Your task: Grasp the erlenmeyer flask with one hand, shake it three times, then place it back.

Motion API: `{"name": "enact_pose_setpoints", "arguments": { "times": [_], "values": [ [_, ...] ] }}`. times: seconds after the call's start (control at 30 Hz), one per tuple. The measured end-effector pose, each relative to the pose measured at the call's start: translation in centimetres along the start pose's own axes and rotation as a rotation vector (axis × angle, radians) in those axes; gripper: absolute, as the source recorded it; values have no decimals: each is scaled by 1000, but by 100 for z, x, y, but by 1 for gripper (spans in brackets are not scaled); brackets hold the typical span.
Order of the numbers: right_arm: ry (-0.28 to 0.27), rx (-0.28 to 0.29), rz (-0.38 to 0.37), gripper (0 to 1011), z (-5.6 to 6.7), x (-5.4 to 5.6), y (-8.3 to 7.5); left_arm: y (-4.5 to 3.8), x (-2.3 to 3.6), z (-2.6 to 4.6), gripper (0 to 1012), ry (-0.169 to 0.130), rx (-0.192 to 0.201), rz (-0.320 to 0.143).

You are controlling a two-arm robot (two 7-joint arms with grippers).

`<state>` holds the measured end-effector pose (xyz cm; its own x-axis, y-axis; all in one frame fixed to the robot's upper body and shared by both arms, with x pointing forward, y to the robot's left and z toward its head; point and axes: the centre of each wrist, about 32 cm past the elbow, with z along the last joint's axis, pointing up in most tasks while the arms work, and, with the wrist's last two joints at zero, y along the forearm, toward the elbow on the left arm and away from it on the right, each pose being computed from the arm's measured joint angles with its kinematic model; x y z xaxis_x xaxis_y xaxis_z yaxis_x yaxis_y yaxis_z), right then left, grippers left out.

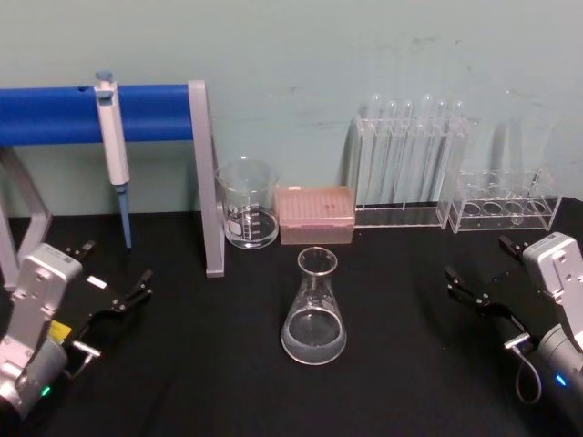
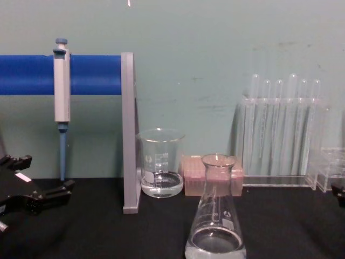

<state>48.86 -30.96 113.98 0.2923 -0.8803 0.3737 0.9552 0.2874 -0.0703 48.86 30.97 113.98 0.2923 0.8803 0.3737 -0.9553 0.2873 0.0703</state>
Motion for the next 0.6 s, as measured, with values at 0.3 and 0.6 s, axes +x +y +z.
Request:
{"name": "enact_pose_setpoints", "arguments": {
  "times": [0.3, 0.6],
  "values": [
    [18, -3, 30, 1000, 10, 81, -17, 0, 0, 0, 1001, 0, 0, 0],
    [79, -6, 107, 1000, 0, 170, -157, 0, 0, 0, 1001, 0, 0, 0]
  ]
}}
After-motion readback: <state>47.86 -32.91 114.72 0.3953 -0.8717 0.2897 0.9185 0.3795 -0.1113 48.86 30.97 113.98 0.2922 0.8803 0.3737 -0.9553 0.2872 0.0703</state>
